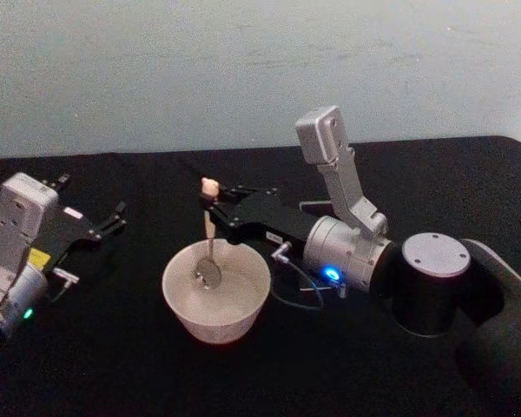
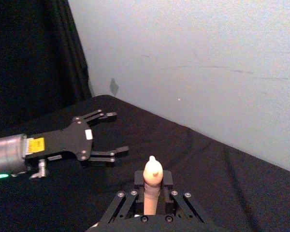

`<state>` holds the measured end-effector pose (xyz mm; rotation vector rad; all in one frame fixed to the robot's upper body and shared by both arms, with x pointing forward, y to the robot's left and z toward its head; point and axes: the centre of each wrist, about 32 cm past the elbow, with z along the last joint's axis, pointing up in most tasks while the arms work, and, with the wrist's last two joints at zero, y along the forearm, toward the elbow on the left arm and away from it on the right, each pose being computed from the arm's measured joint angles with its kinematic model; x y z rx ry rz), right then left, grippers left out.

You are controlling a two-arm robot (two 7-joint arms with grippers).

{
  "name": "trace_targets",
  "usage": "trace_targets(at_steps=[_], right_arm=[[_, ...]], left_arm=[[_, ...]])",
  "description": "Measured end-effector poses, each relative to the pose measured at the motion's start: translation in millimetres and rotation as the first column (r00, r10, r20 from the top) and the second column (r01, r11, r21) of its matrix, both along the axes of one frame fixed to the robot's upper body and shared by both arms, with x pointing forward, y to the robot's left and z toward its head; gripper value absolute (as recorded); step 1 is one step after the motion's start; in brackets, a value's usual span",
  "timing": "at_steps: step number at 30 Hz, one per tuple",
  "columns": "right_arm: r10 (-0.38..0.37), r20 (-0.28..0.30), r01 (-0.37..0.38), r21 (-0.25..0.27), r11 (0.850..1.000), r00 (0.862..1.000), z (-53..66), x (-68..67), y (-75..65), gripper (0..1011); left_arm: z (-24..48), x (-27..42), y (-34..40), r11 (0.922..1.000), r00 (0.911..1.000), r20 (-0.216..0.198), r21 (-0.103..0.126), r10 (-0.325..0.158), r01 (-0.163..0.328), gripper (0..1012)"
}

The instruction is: Pick up the stirring spoon with one hand, stir inside the cup, then place it back in its original position.

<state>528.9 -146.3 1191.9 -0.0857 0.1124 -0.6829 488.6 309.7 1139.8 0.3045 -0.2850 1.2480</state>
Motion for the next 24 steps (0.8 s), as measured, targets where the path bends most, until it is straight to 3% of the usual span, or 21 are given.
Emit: trace_targets(at_steps=[11,18,24], right_arm=[[-0.017,0.009,0.017,-0.017,1.000,1.000,1.8,-3.5,-19.7,215],[0.028,-0.009,-0.028,-0.014,1.000,1.000,2.8,-20.6,-30.3,215],[0.064,-0.023,-0.064,0.006,0.998,0.998,6.0,-31.4,-30.4,215]], left_arm=[[0.0,0.0,0.0,1.0000,1.0000,0.000,0.000,0.000,0.000,1001],[0.0,0.0,0.0,1.0000,1.0000,0.000,0.000,0.000,0.000,1001],[0.0,0.0,0.0,1.0000,1.0000,0.000,0.000,0.000,0.000,1001]])
